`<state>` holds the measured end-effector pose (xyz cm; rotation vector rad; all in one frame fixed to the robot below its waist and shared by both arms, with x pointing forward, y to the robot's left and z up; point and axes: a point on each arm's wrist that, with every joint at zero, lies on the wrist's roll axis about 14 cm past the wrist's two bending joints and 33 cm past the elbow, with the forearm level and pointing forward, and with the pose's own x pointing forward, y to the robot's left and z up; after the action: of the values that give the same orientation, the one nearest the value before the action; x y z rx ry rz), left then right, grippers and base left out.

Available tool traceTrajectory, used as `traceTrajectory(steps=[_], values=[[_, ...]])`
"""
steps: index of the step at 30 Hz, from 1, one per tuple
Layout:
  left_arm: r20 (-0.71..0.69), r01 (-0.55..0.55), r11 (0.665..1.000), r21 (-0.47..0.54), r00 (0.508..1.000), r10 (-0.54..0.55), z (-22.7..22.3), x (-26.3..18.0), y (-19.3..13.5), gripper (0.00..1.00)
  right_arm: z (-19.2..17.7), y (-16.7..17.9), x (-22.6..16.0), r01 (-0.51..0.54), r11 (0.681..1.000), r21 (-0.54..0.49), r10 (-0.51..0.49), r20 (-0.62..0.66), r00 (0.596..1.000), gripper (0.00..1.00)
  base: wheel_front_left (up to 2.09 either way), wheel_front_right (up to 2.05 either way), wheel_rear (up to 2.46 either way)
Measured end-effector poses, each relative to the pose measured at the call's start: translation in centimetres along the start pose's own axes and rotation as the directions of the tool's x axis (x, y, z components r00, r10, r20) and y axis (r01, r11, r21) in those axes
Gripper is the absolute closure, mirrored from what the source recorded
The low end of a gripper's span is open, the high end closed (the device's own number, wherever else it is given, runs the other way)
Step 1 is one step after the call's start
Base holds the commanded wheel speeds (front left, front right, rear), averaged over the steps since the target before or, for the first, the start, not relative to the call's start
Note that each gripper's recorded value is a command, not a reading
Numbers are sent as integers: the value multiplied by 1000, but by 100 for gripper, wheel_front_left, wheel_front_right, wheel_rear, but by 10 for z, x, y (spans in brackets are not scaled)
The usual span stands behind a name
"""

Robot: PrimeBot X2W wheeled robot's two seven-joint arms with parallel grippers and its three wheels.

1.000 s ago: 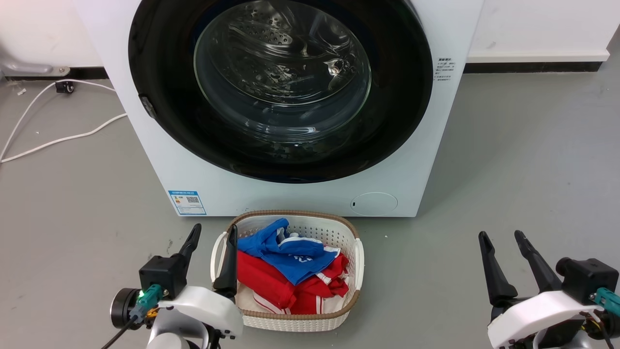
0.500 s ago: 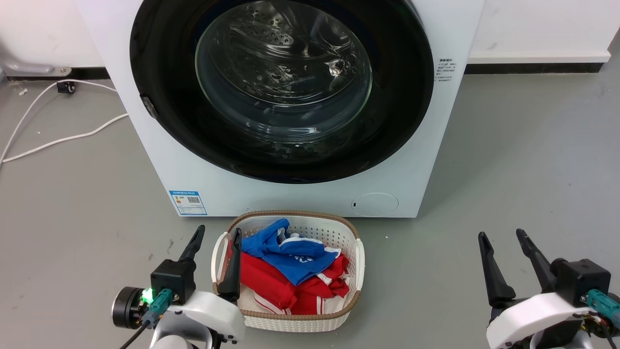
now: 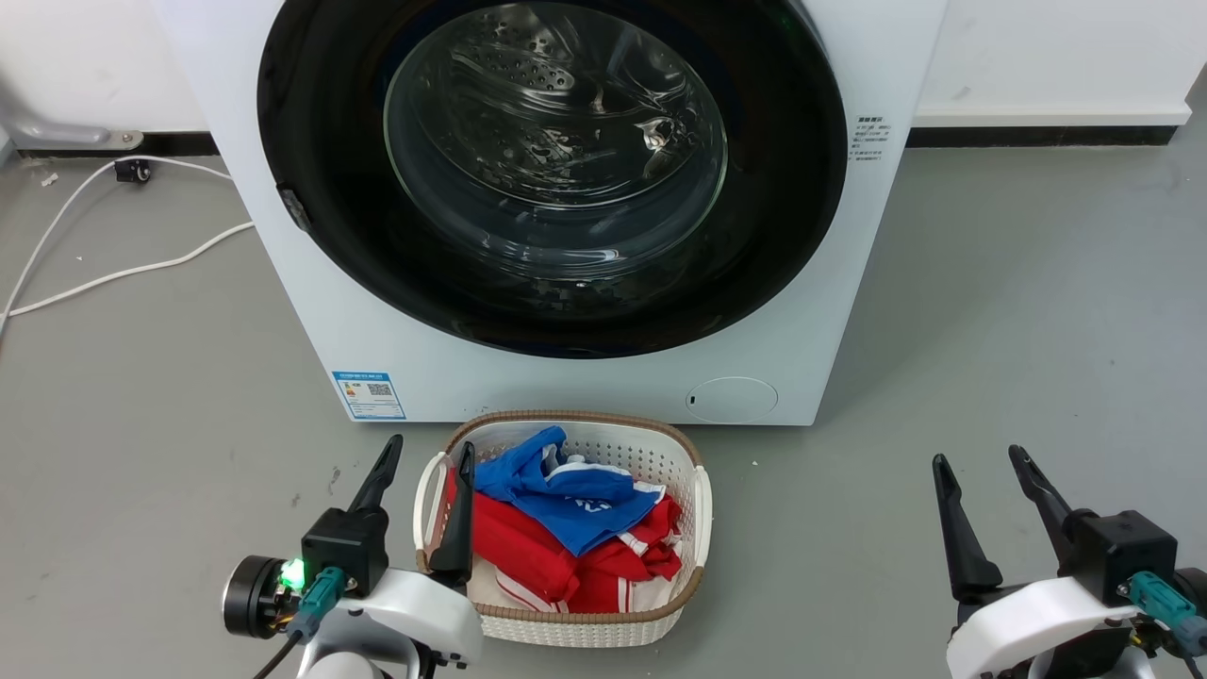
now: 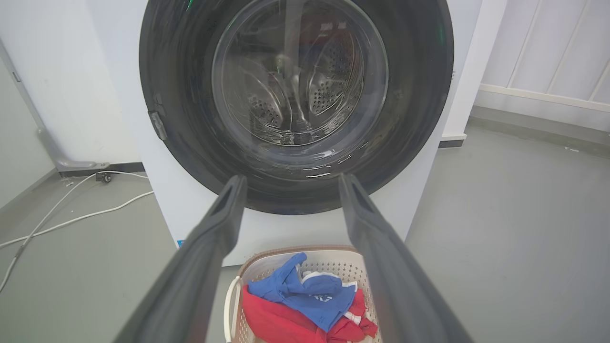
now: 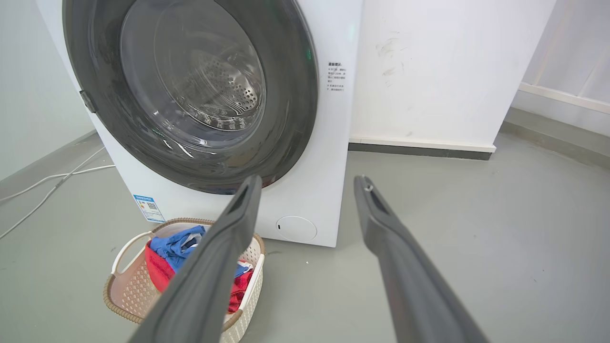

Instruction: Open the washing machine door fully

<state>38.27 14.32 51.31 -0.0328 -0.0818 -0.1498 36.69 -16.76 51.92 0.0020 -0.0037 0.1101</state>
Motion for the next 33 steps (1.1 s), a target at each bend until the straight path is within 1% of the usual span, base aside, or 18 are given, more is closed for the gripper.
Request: traceTrajectory(steps=[5,21,22,24,28,33], values=[[2,0,1000,10,1000,0,-1,-1,0,0,0,1,0,-5,1000,-28,5,0,1000,0,0,0,0],[-17,-15,1000,-17,1000,14,-7,-1,2,0,-4,1,-1,-1,1000,-2,1,-10,1000,0,0,0,0],[-17,-16,1000,-19,1000,15,-7,-1,2,0,-5,0,-1,0,1000,0,0,-12,1000,56,0,0,0],[-19,-17,1000,-20,1000,17,-8,-2,3,0,-6,0,-1,2,1000,12,-2,-16,1000,100,0,0,0],[-18,-19,1000,-24,1000,19,-8,-1,3,0,-8,-4,-1,14,998,56,-13,-16,1000,100,0,0,0],[-19,-27,999,-30,999,26,-8,-1,4,0,-9,-9,1,36,989,147,-35,-9,999,100,0,0,0]])
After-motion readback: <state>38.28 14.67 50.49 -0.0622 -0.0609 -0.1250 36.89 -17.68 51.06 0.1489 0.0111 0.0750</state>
